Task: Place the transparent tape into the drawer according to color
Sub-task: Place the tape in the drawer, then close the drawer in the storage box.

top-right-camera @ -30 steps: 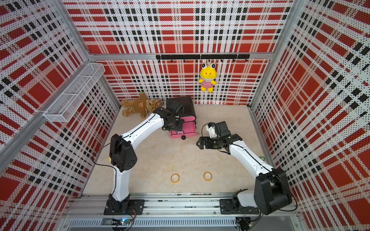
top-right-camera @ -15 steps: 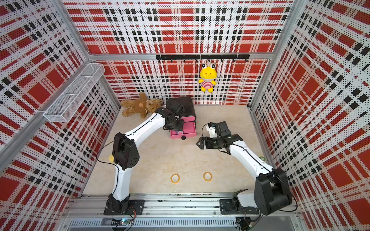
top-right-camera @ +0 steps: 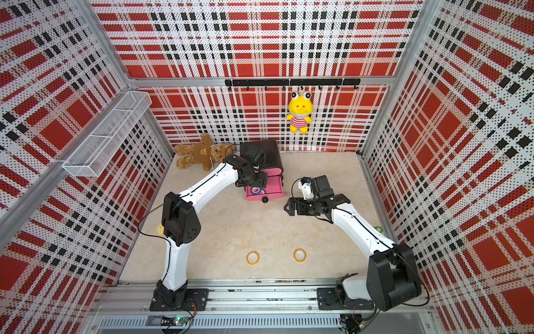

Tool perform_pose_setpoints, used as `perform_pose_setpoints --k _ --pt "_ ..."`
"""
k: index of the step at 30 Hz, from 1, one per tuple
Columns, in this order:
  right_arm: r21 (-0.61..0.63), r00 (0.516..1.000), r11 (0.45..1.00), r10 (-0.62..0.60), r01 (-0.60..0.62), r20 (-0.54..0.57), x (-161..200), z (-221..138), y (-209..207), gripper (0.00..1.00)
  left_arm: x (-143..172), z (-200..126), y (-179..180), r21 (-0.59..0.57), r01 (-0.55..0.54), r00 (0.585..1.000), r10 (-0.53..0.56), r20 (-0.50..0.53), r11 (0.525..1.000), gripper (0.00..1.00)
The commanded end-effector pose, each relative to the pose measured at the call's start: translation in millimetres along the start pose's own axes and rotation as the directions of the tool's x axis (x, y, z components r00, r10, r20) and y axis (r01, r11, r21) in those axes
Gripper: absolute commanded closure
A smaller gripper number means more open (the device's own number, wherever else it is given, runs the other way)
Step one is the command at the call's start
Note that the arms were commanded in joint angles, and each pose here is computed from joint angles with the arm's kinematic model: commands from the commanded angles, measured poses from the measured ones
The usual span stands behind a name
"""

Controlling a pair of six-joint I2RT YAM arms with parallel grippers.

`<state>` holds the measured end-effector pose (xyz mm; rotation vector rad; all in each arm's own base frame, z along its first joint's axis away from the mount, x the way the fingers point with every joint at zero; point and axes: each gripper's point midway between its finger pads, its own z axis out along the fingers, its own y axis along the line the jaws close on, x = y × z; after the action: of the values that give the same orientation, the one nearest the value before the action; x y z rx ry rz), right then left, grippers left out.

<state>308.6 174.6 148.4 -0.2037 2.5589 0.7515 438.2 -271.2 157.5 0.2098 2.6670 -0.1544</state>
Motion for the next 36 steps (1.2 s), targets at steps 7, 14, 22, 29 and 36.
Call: perform_pose_setpoints --k 7,14,22,29,36 --pt "-0.025 1.0 1.0 0.017 -0.016 0.014 -10 3 4 0.0 -66 -119 -17 0.135 0.005 0.95 -0.047 0.309 0.991 0.16" --pt "-0.032 1.0 0.999 0.012 -0.012 0.009 -12 7 10 0.0 -73 -131 7 0.132 0.058 0.935 -0.1 0.341 0.99 0.11" --pt "-0.04 0.999 0.999 0.008 -0.006 0.046 -22 20 25 0.0 -82 -97 58 0.203 0.174 0.91 -0.236 0.34 0.964 0.01" --pt "-0.034 0.999 0.999 -0.007 0.009 0.047 -25 36 40 0.0 -91 -73 74 0.224 0.189 0.914 -0.255 0.316 0.956 0.01" --pt "-0.046 0.997 0.999 0.0 0.003 0.084 -35 52 51 0.0 -94 -48 78 0.262 0.193 0.926 -0.264 0.268 0.946 0.09"
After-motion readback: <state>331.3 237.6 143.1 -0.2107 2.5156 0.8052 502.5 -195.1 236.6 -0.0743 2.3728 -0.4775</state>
